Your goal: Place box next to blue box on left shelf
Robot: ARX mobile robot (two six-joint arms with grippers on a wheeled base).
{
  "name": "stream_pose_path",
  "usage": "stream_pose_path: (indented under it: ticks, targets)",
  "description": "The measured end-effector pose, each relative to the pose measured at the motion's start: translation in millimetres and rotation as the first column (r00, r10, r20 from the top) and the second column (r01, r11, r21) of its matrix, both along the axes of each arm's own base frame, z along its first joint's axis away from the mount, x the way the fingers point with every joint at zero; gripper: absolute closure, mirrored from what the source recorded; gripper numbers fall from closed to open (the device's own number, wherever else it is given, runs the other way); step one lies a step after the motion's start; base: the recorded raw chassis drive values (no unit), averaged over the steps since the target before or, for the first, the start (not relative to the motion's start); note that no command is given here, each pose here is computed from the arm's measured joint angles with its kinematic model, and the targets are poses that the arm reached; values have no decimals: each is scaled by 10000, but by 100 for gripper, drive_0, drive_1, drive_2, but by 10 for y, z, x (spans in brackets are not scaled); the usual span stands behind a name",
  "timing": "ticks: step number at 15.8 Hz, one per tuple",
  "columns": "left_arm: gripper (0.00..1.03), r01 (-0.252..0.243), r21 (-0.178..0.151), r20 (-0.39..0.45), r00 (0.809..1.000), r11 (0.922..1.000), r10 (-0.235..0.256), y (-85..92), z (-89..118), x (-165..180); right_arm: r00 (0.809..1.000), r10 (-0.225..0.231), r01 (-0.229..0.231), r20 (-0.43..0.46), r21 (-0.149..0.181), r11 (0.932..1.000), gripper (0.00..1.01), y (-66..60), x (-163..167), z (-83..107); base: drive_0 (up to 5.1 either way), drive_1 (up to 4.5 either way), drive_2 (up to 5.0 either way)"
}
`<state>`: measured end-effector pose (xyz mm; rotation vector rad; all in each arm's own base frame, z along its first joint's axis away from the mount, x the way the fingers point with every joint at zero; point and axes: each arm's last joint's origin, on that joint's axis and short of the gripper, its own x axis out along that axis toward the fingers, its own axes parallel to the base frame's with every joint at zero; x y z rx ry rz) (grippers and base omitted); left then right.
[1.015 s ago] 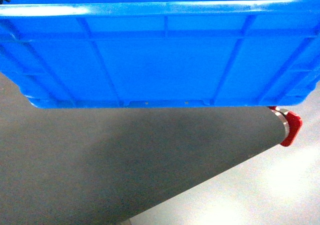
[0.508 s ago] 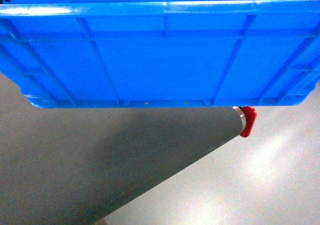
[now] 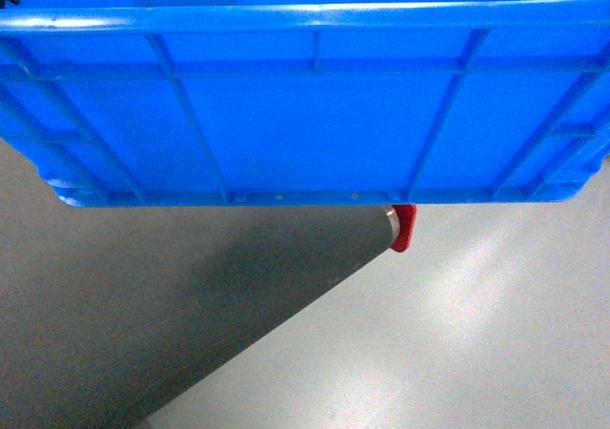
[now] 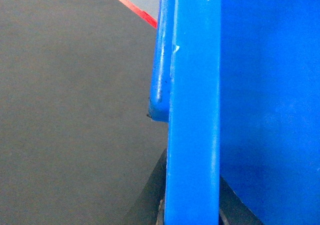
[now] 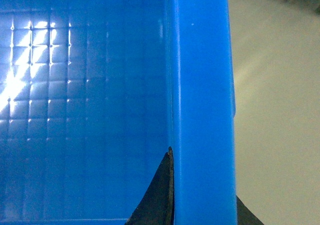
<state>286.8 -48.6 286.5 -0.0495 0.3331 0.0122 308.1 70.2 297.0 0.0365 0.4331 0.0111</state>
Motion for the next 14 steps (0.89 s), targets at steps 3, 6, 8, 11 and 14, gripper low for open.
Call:
stream_pose_path:
  ticks: [3,6,8,11,14]
  targets:
    - [95,-5,-2,0,10000,10000,5,0,0,0,10000,0,0,7,2,10000,93,0,0,1,-146,-146,-146]
    - [95,-1,-4,0,10000,10000,1,0,0,0,10000,0,0,-4,-1,10000,93,0,0,-1,-152,-152,-152]
    - [95,-4,1,0,10000,10000,4,0,0,0,10000,0,0,0,0,10000,93,0,0,-1,-162,-162,-162]
    - [95,-1,-4,0,10000,10000,1,0,0,0,10000,0,0,4,1,10000,93,0,-1,1,-151,-151,-151]
    - [95,-5,-2,0,10000,10000,5,0,0,0,10000,0,0,4,1,10000,93,0,0,0,-157,-157,-157]
